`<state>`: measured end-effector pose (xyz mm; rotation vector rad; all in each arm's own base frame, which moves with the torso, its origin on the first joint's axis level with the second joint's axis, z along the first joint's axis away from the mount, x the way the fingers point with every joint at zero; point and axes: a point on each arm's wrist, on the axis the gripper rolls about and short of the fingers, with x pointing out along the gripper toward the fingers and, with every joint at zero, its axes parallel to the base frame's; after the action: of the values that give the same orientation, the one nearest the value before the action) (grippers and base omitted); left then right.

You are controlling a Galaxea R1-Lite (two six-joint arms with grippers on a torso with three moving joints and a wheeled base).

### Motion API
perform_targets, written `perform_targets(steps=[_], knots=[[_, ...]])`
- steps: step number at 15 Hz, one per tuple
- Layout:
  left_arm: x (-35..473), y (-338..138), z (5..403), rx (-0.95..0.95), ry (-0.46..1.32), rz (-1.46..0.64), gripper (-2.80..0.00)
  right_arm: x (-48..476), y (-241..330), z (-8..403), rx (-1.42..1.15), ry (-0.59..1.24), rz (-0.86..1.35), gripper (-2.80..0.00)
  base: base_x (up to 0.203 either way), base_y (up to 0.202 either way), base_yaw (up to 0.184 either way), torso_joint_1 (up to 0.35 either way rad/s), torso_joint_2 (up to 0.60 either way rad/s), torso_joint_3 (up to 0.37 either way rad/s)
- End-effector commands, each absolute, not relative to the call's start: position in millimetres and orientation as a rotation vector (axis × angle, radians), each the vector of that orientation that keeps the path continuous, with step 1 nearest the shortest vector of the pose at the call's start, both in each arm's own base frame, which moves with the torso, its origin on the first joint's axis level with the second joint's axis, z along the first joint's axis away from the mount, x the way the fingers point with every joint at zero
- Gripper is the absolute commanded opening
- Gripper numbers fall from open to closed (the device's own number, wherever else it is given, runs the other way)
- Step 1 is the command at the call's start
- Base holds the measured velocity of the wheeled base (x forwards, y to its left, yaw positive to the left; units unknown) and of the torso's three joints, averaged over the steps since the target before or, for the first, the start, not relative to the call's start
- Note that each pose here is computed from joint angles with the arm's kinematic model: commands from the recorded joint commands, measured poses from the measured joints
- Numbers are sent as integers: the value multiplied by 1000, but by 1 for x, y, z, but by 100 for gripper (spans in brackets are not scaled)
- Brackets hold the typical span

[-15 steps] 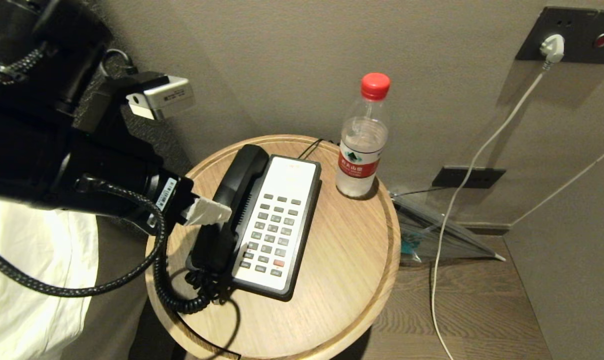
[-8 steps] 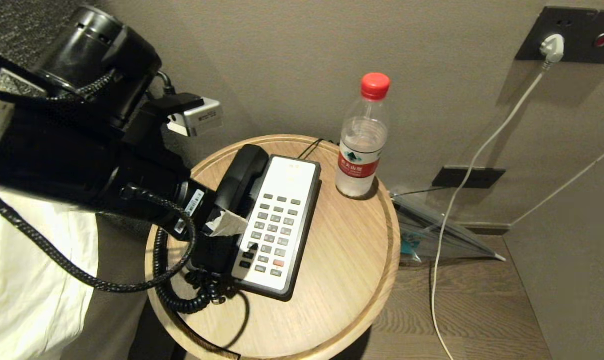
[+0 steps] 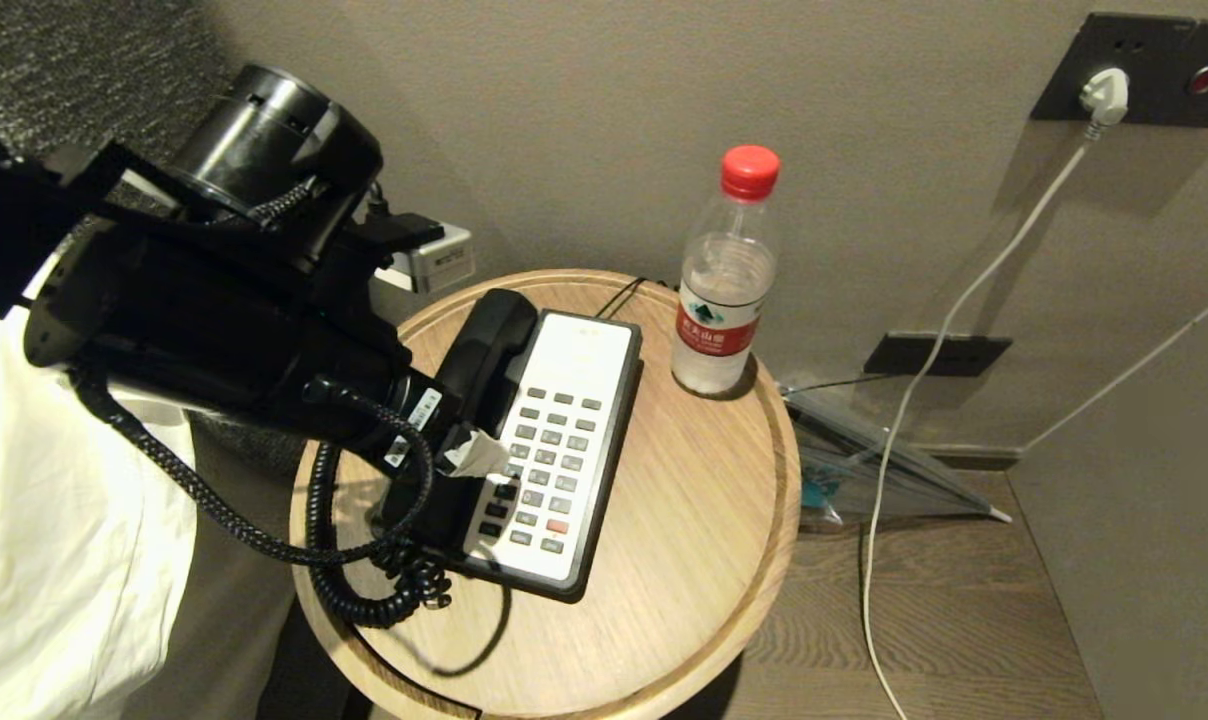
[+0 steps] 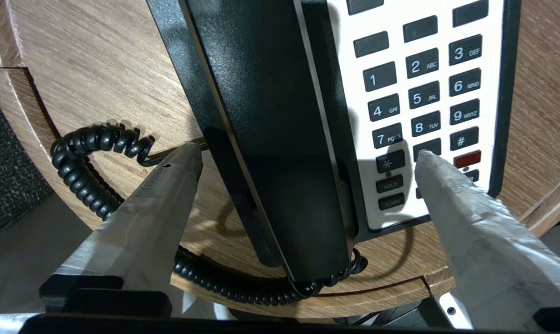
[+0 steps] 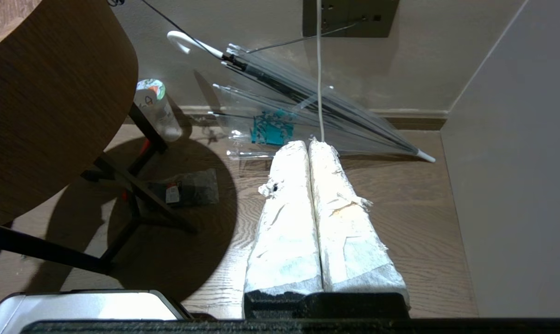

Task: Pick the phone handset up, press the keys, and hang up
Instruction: Pick up the desk phone handset

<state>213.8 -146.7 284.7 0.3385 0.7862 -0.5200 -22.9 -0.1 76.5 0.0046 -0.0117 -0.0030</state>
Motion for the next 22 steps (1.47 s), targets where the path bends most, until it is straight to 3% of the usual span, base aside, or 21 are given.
perform_targets(steps=[1,7,8,22], knots=[[215,-147,283,340,795,-516,0,-23,0,76,5,-17,-3,-280,0,0,0,0,0,0],[223,-143,280,333,810,-489,0,-23,0,76,5,-17,-3,-280,0,0,0,0,0,0],[223,-143,280,333,810,-489,-280,-23,0,76,5,-17,-3,-280,0,0,0,0,0,0],[207,-136,295,300,755,-500,-280,-23,0,76,5,-17,-3,-280,0,0,0,0,0,0]])
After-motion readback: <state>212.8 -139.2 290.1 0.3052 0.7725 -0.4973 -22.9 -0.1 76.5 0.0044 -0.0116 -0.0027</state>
